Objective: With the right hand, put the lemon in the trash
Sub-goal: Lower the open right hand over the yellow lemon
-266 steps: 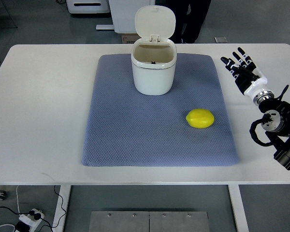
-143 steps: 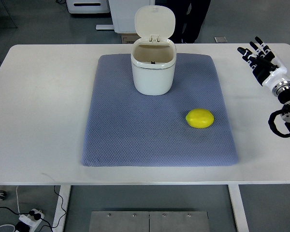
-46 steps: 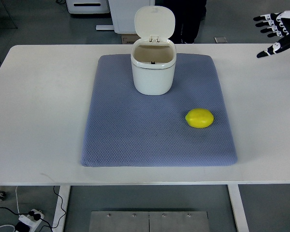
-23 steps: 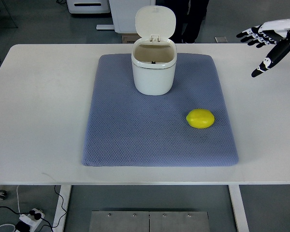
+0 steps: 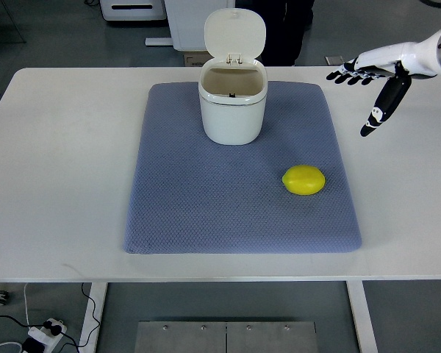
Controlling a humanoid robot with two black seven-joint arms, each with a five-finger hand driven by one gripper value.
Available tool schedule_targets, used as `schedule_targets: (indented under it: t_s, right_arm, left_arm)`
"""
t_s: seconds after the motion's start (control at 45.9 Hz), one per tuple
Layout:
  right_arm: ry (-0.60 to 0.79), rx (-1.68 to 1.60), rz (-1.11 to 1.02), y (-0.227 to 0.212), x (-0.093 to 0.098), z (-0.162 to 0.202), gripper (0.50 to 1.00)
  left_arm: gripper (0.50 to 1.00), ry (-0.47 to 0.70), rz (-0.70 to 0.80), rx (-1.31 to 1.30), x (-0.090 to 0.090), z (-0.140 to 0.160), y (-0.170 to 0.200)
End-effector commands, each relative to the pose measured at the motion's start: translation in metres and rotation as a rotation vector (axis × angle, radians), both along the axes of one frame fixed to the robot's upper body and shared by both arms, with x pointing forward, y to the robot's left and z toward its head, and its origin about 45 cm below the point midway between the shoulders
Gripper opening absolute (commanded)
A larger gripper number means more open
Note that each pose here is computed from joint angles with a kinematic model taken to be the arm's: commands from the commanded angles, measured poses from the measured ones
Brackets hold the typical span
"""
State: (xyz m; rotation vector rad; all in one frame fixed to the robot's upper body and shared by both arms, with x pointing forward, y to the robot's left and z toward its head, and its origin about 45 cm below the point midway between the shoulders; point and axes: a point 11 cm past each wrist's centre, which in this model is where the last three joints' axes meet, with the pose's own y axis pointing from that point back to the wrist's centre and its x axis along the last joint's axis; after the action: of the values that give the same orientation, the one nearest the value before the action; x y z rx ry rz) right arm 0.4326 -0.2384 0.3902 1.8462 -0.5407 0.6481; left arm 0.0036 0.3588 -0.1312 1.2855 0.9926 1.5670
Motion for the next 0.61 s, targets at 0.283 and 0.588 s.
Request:
schedule_targets:
  t_s: [0.283,0.588]
  right_arm:
    - [0.045,-0.082,0.097,0.037,-0.013,-0.025,1.0]
    - [0.044,-0.116,0.093,0.046,-0.014,-0.052,1.0]
  left_arm:
    - [1.0,0.0,0.0,0.0,0.0,0.0,0.0]
    - [1.0,0.0,0.0,0.0,0.0,0.0,0.0]
